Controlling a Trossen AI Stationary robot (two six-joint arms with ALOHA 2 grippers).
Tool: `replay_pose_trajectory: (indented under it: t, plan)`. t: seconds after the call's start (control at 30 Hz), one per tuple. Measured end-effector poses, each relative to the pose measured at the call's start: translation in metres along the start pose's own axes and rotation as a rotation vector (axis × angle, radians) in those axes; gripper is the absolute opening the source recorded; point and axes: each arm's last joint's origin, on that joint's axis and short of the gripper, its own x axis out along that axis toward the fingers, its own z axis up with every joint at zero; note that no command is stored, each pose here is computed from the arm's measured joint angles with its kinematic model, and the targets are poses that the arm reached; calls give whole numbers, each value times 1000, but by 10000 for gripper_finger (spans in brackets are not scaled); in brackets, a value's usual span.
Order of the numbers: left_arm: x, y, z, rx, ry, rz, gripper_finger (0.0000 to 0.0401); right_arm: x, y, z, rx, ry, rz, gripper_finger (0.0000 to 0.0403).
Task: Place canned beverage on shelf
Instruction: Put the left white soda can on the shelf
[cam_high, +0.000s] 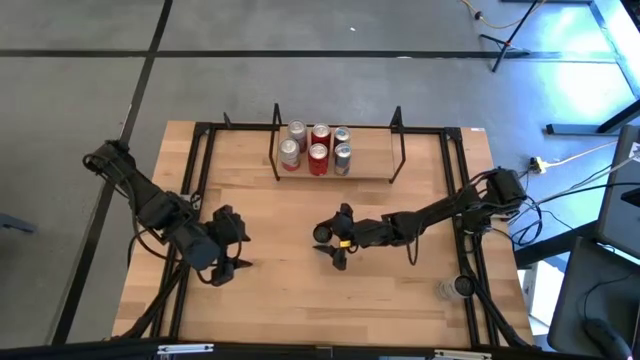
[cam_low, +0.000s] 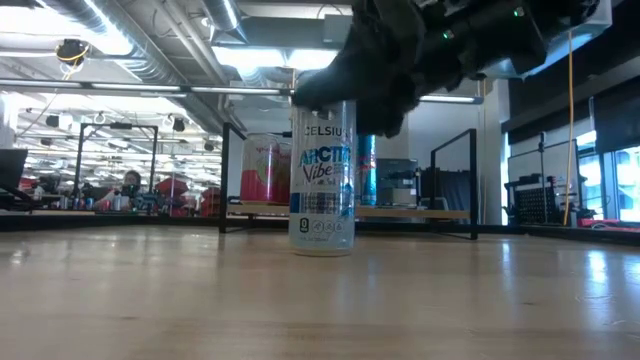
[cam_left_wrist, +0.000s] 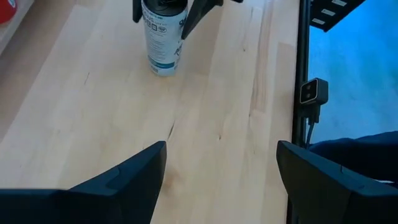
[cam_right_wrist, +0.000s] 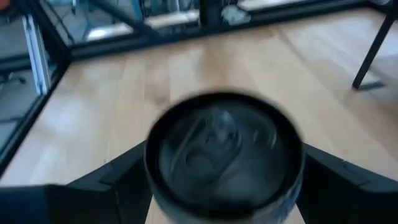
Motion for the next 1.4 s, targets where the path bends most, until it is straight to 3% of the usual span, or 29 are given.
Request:
replay_pose_trajectory:
  t: [0.1, 0.2, 0.3, 0.5, 0.7, 0.9, 1.2, 1.4]
  plan:
    - [0, 0, 0, 1, 11, -9, 291, 0, 0, 3, 8, -32, -14, 280]
    - [0, -1, -1, 1, 32, -27, 291, -2, 0, 5, 8, -37, -24, 228]
    - [0, -1, -1, 2, 39, -32, 291, -7, -1, 11, 11, -45, -30, 226]
    - [0, 0, -1, 4, 42, -28, 291, -43, -18, 50, 45, -111, -88, 226]
    - [1, 2, 1, 37, 3, 6, 291, -96, -57, 83, 97, -94, -220, 226]
    - [4, 9, 9, 48, -51, 74, 291, -133, -102, 95, 129, -71, -385, 226]
    - [10, 27, 25, 16, -115, 192, 291, -136, -168, 98, 116, -40, -569, 226]
    - [12, 37, 33, -27, -125, 226, 291, -123, -209, 91, 126, -15, -593, 226]
